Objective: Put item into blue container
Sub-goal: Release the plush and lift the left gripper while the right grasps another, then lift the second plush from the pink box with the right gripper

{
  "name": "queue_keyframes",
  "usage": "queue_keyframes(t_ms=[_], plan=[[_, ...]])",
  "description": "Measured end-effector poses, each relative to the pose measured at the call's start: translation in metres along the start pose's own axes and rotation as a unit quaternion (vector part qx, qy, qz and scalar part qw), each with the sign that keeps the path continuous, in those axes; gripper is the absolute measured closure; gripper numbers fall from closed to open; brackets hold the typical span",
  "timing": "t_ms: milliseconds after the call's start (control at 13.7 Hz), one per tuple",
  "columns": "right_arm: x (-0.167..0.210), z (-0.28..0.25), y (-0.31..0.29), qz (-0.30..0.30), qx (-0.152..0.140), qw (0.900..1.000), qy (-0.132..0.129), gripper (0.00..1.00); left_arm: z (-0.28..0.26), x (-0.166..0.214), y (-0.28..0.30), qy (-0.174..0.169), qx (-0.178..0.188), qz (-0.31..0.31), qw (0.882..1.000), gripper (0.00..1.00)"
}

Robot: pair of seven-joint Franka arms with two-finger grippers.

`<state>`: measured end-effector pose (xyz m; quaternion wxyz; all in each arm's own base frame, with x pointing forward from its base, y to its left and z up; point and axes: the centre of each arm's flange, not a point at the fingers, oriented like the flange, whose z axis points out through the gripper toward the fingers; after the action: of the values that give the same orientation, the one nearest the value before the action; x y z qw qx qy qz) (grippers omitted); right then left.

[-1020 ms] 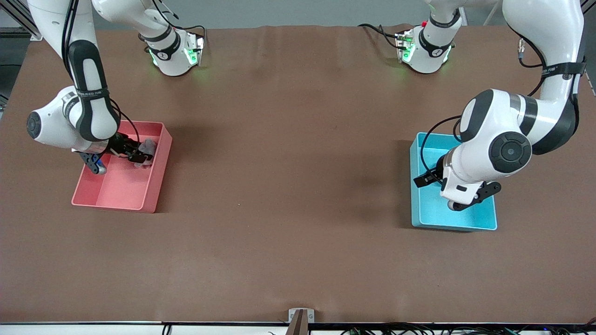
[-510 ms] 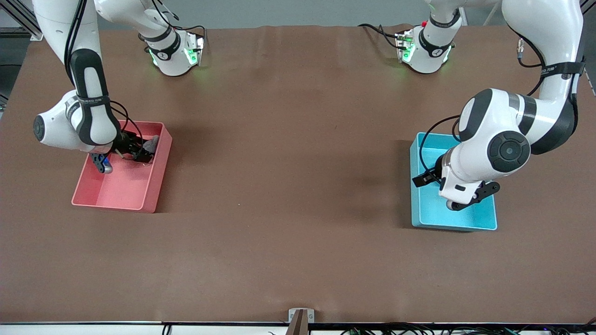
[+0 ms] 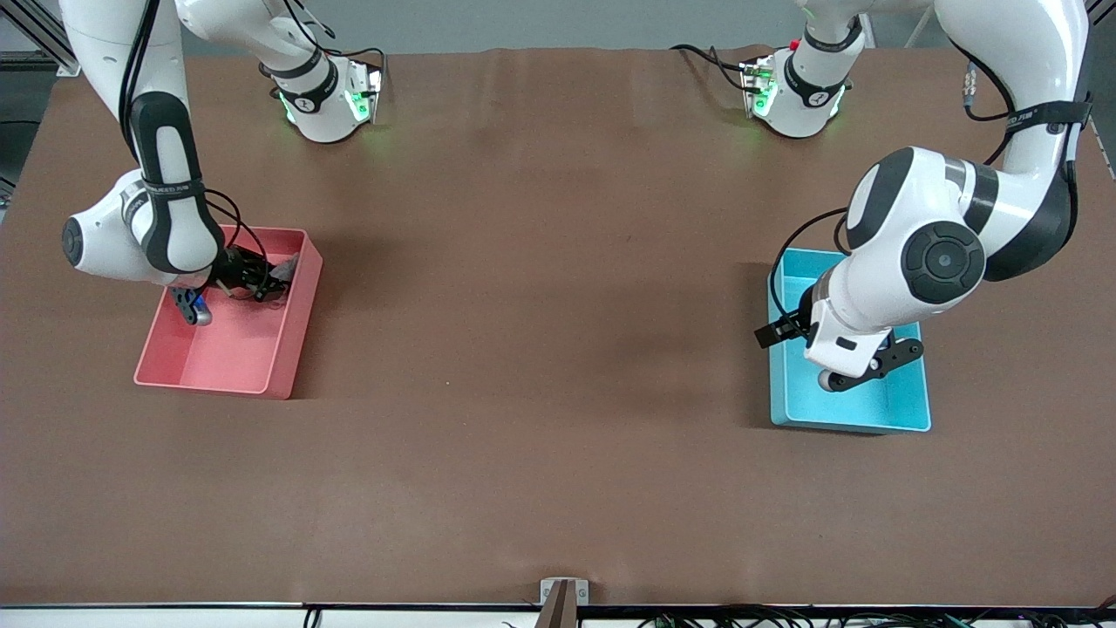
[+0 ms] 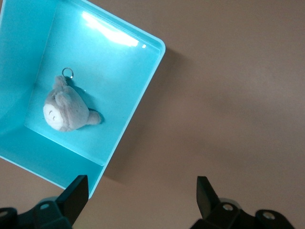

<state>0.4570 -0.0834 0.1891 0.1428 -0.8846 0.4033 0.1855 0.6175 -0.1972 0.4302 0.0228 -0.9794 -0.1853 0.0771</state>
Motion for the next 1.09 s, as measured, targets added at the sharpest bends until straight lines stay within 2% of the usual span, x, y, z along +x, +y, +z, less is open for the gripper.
queue_keyframes(t_ms=[73, 219, 437, 656, 875, 1093], plan=[[0.000, 0.000, -0.001, 0.000, 0.000, 1.000, -0.001, 0.71, -0.008, -0.001, 0.000, 0.000, 0.000, 0.001, 1.000, 0.00], [0.000, -0.001, -0.001, 0.000, 0.001, 1.000, -0.001, 0.74, -0.034, 0.000, -0.005, 0.006, 0.005, 0.002, 1.000, 0.00], [0.000, -0.001, -0.001, -0.001, 0.001, 1.000, -0.002, 0.80, -0.070, 0.001, -0.019, 0.037, 0.042, 0.034, 0.998, 0.00], [0.000, -0.005, -0.006, -0.005, 0.004, 1.000, -0.009, 0.81, -0.104, -0.007, -0.027, 0.068, 0.051, 0.077, 0.993, 0.00], [0.010, -0.033, -0.015, -0.013, 0.019, 0.999, -0.033, 0.81, -0.149, -0.019, -0.053, 0.099, 0.044, 0.092, 0.990, 0.00], [0.026, -0.093, -0.022, -0.036, 0.001, 0.998, -0.054, 0.81, -0.177, -0.033, -0.077, 0.104, 0.047, 0.101, 0.988, 0.00]])
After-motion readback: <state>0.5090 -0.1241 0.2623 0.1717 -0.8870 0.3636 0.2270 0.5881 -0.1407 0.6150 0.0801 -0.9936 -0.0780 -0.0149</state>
